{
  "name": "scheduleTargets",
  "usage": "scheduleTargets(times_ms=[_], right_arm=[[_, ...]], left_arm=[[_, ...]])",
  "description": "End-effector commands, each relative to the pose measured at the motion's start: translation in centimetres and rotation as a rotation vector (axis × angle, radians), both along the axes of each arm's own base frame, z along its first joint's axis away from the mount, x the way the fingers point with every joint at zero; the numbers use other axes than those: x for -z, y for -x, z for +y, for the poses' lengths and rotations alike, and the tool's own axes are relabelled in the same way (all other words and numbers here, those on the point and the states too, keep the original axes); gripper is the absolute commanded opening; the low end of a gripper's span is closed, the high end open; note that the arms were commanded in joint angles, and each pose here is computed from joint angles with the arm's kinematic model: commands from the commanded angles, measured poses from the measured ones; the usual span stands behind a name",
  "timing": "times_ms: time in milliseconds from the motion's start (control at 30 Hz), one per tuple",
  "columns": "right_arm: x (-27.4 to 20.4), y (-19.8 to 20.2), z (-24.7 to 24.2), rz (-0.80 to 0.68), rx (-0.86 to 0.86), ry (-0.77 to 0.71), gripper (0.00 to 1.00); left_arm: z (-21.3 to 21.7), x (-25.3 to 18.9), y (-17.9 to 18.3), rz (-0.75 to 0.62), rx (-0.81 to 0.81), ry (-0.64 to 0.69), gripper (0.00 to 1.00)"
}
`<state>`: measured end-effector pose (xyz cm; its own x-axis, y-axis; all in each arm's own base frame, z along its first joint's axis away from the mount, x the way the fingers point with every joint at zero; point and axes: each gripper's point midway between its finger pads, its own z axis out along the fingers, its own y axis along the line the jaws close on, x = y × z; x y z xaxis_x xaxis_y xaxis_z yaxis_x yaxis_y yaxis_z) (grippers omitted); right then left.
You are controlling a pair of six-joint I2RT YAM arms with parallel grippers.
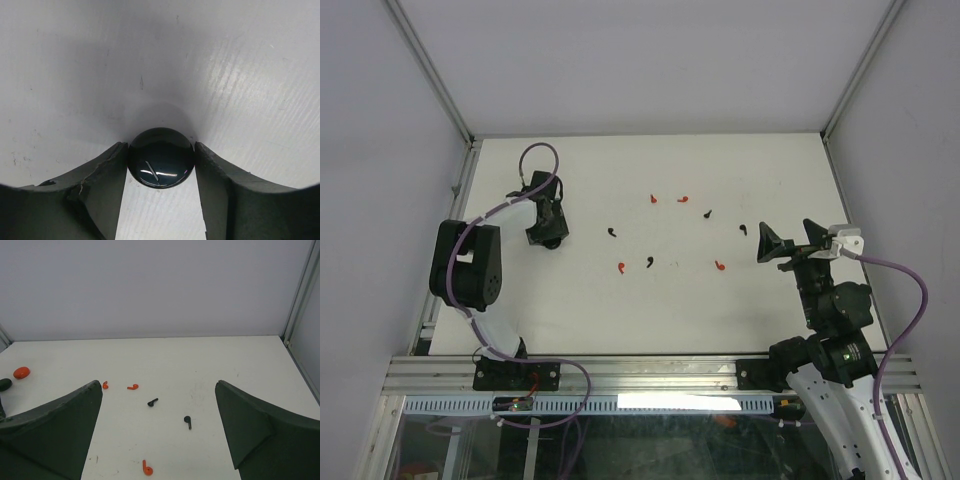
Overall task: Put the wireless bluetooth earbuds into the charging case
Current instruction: Pick up the charging case at the center of the board.
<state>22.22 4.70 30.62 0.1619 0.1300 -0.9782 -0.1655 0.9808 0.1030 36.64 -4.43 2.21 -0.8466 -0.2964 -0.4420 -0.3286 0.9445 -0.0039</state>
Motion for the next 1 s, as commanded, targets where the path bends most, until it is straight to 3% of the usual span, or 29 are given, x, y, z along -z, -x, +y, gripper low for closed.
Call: scheduleTargets(times_ms=[0,233,467,700,967], right_arm=[[-2.0,0.6,0.2,-0.07,-0.02,-0.027,0.99],[-2.1,0.6,1.0,-0.058,-0.062,-0.025,0.99],[-1.7,-0.3,3.3,0.041,-0.161,-0.047,0.99],[1.1,-1.7,6.7,0.256,-0.303,-0.015,0.99],[1.9,-1.0,10.6,0.392,-0.522,-0.012,0.96]], left_arm=[[-0.2,-0.6,-0.3,-0.001,0.042,-0.04,0.53],[-1.6,-2.3,-0.1,-0.037,0.133,-0.037,0.35],[-3.9,-5.7,-0.3,-0.12,0.297,-0.06,0.35],[-7.5,-10.5,-0.1,-0.247,0.558,-0.082,0.32],[-12.9,-16.9,2.0,-0.507,0.851,-0.054,0.32]])
